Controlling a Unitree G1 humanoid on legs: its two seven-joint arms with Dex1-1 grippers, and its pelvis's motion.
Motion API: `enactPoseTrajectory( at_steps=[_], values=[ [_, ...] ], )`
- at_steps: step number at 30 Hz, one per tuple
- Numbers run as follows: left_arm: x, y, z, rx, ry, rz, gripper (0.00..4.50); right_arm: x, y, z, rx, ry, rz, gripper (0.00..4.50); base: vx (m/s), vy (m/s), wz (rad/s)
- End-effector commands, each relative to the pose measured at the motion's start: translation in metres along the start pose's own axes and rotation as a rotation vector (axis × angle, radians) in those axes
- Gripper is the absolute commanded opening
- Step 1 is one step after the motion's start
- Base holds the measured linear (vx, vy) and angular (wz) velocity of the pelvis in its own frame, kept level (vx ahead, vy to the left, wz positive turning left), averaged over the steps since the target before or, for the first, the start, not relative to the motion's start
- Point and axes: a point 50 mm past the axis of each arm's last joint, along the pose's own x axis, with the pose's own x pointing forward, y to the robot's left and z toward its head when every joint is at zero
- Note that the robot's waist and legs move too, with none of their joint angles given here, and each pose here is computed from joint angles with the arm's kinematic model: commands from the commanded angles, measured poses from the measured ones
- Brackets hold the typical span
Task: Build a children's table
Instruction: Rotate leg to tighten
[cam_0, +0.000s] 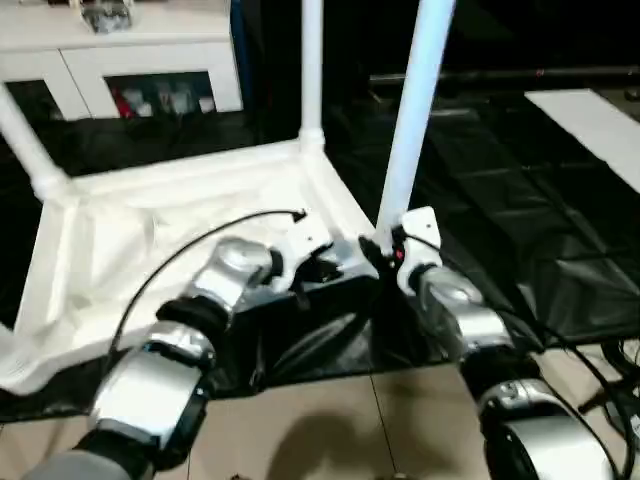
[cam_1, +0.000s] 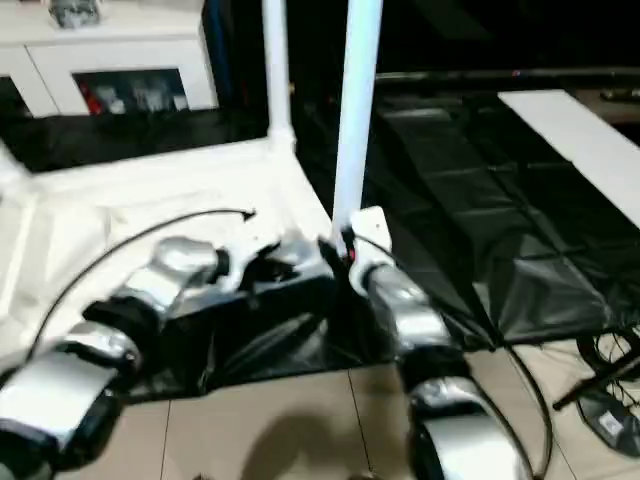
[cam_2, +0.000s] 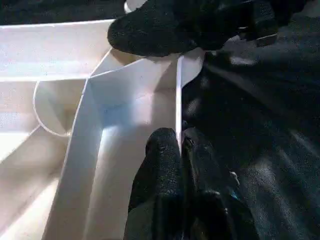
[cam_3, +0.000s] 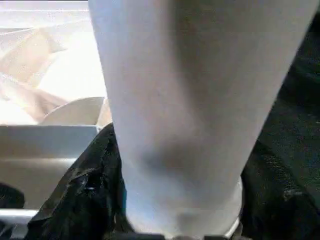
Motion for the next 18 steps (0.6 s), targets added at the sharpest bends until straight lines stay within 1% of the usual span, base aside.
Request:
enactPoseTrajectory(
  at_steps=[1, 2, 5, 6, 7, 8, 10, 13, 15, 16, 17, 18],
  values=[
    [0.022, -0.019, 0.021, 0.050, -0.059, -0.078, 0.00, 0.008, 0.037, -0.006, 0.012, 0.029, 0.152, 3.44, 0.000, 0.000, 0.00],
    [0.021, -0.018, 0.019, 0.048, -0.057, -0.078, 0.00, 0.008, 0.035, -0.004, 0.012, 0.017, 0.165, 3.51, 0.000, 0.000, 0.00],
    [0.013, -0.013, 0.015, 0.053, -0.063, -0.088, 0.00, 0.003, 0.028, 0.003, -0.032, -0.023, 0.235, 3.79, 0.000, 0.000, 0.00],
    [0.007, -0.011, 0.012, 0.069, -0.072, -0.103, 0.00, -0.002, 0.024, 0.002, -0.069, -0.019, 0.295, 3.79, 0.000, 0.000, 0.00],
    [0.007, -0.011, 0.012, 0.069, -0.072, -0.104, 0.00, -0.002, 0.024, 0.002, -0.071, -0.018, 0.299, 3.79, 0.000, 0.000, 0.00],
    [0.001, -0.010, 0.009, 0.066, -0.086, -0.136, 0.00, -0.008, 0.018, -0.001, -0.125, 0.000, 0.371, 3.79, 0.000, 0.000, 0.00],
    [-0.002, -0.010, 0.007, 0.075, -0.098, -0.164, 0.00, -0.012, 0.014, -0.003, -0.157, 0.014, 0.408, 3.79, 0.000, 0.000, 0.00],
    [-0.013, -0.009, 0.000, 0.104, -0.082, -0.233, 0.00, -0.022, 0.001, -0.007, -0.225, 0.043, 0.490, 3.79, 0.000, 0.000, 0.00],
    [-0.018, -0.008, -0.003, 0.110, -0.075, -0.261, 0.00, -0.027, -0.004, -0.007, -0.225, 0.053, 0.544, 3.79, 0.000, 0.000, 0.00],
    [-0.023, -0.007, -0.005, 0.107, -0.073, -0.286, 0.00, -0.032, -0.007, -0.005, -0.231, 0.062, 0.608, 3.79, 0.000, 0.000, 0.00],
    [-0.024, -0.007, -0.006, 0.108, -0.073, -0.295, 0.00, -0.034, -0.008, -0.005, -0.236, 0.065, 0.628, 3.79, 0.000, 0.000, 0.00],
    [-0.028, -0.006, -0.008, 0.115, -0.058, -0.324, 0.00, -0.039, -0.008, -0.005, -0.256, 0.082, 0.703, 3.79, 0.000, 0.000, 0.00]
  ],
)
